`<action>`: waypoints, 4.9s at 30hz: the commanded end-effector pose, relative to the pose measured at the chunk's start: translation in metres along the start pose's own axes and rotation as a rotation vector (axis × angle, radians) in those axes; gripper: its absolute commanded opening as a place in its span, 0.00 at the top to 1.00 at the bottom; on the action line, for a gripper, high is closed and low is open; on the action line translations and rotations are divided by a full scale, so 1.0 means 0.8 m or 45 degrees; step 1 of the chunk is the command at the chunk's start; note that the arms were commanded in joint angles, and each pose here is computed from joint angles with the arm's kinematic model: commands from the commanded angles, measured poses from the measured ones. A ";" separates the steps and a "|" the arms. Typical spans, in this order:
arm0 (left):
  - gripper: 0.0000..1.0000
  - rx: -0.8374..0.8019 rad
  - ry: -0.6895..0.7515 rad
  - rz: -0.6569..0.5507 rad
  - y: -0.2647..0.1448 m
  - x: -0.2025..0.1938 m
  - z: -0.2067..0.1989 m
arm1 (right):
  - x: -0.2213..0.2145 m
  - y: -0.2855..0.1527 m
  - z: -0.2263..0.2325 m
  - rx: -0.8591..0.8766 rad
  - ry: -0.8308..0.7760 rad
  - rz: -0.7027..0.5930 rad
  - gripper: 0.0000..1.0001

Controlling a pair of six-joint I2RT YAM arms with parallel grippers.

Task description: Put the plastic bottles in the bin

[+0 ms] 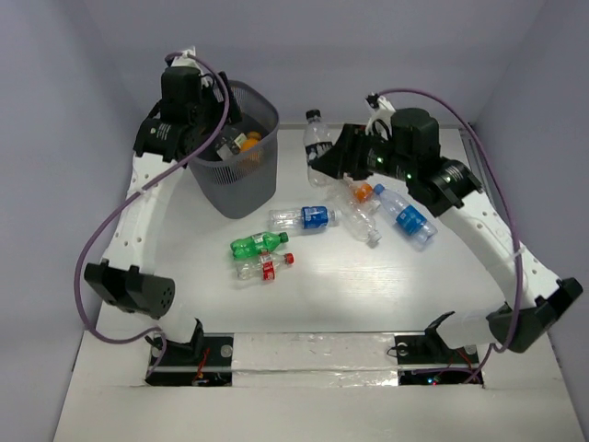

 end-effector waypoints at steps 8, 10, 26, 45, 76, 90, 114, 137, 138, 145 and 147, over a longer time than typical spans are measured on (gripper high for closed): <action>0.29 -0.070 -0.105 -0.239 -0.123 -0.023 0.014 | 0.075 0.114 0.123 0.374 0.053 -0.125 0.38; 0.31 -0.079 -0.113 -0.211 -0.134 -0.045 0.017 | 0.082 0.136 0.132 0.373 0.096 -0.145 0.37; 0.52 -0.331 -0.032 -0.005 -0.126 -0.137 -0.013 | 0.079 0.102 0.122 0.231 -0.035 -0.286 0.71; 0.57 -0.153 0.407 0.635 -0.050 -0.315 -0.059 | -0.141 -0.021 -0.155 -0.224 0.193 -0.048 0.97; 0.17 -0.293 0.598 1.013 0.006 -0.396 -0.033 | -0.156 -0.017 -0.156 -0.159 0.140 0.086 0.84; 0.37 -0.380 0.504 1.139 -0.004 -0.423 -0.039 | -0.162 -0.010 -0.156 -0.133 0.178 0.125 0.23; 0.66 -0.527 0.139 0.307 -0.114 -0.150 -0.077 | -0.277 0.133 -0.103 -0.237 0.218 0.424 0.00; 0.27 0.002 -0.053 -0.222 0.001 0.045 0.018 | -0.348 0.208 -0.151 -0.539 0.287 0.630 0.00; 0.18 -0.002 -0.050 -0.211 0.005 0.044 0.017 | -0.348 0.207 -0.153 -0.549 0.291 0.626 0.01; 0.14 -0.146 -0.021 -0.207 -0.029 0.026 0.008 | -0.334 0.194 -0.148 -0.564 0.245 0.568 0.36; 0.14 -0.171 -0.010 -0.235 -0.054 0.024 0.008 | -0.326 0.186 -0.144 -0.566 0.226 0.550 0.46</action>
Point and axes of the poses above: each gripper's point midway between its finger pads, its own y axis out along the fingers, its own z axis along the line the jaws close on, x = y × z, the point moved 7 cm from there along -y, back along the fingers, and after that the axes turned 15 degrees about y, right-handed, at the moved point
